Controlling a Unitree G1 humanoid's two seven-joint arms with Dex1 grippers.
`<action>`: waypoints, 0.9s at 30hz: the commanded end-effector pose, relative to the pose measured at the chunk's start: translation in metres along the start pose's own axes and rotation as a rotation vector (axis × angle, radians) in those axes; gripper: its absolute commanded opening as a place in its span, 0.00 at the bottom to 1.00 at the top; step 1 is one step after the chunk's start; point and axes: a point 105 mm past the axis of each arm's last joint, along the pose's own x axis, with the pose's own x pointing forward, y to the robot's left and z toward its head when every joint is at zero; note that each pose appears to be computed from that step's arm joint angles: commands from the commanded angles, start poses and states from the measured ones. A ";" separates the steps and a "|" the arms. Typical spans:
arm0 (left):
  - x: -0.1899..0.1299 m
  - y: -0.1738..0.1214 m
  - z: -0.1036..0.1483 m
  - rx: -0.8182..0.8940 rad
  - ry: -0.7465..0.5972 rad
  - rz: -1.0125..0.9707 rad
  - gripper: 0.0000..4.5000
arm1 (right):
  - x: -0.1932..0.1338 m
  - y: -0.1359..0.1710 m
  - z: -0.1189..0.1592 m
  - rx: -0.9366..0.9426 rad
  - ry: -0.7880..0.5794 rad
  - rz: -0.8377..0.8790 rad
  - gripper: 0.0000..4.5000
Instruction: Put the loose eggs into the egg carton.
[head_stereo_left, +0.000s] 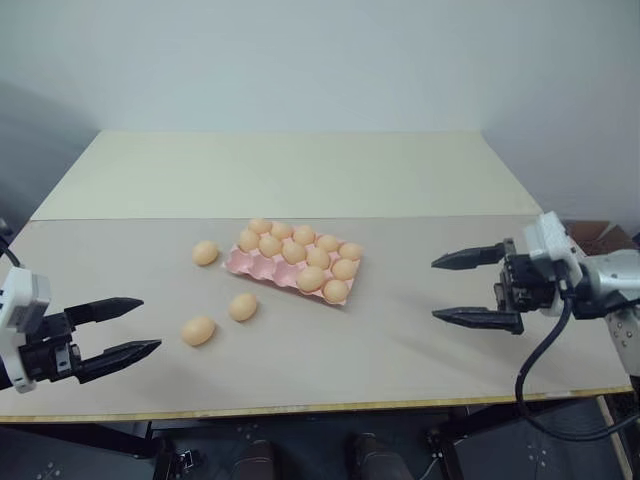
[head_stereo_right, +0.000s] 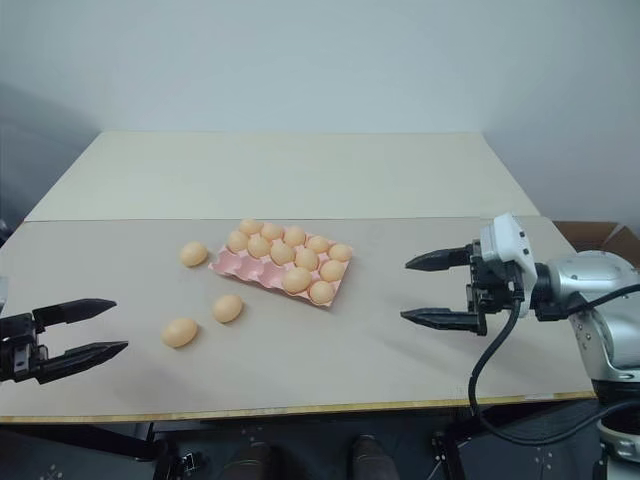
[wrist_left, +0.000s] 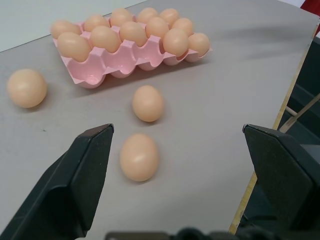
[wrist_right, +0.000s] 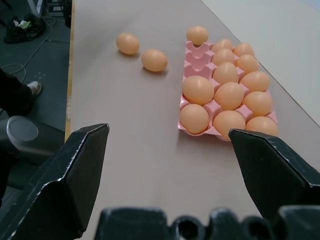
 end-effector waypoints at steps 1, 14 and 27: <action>0.000 0.001 0.008 0.038 -0.014 -0.006 1.00 | -0.002 0.001 0.015 -0.050 -0.035 -0.017 0.99; 0.019 0.011 -0.013 0.104 0.114 -0.009 1.00 | 0.000 0.002 0.021 -0.068 -0.053 -0.016 0.99; 0.097 0.037 -0.064 0.194 0.248 -0.062 1.00 | 0.006 0.000 0.031 -0.100 -0.066 -0.043 0.99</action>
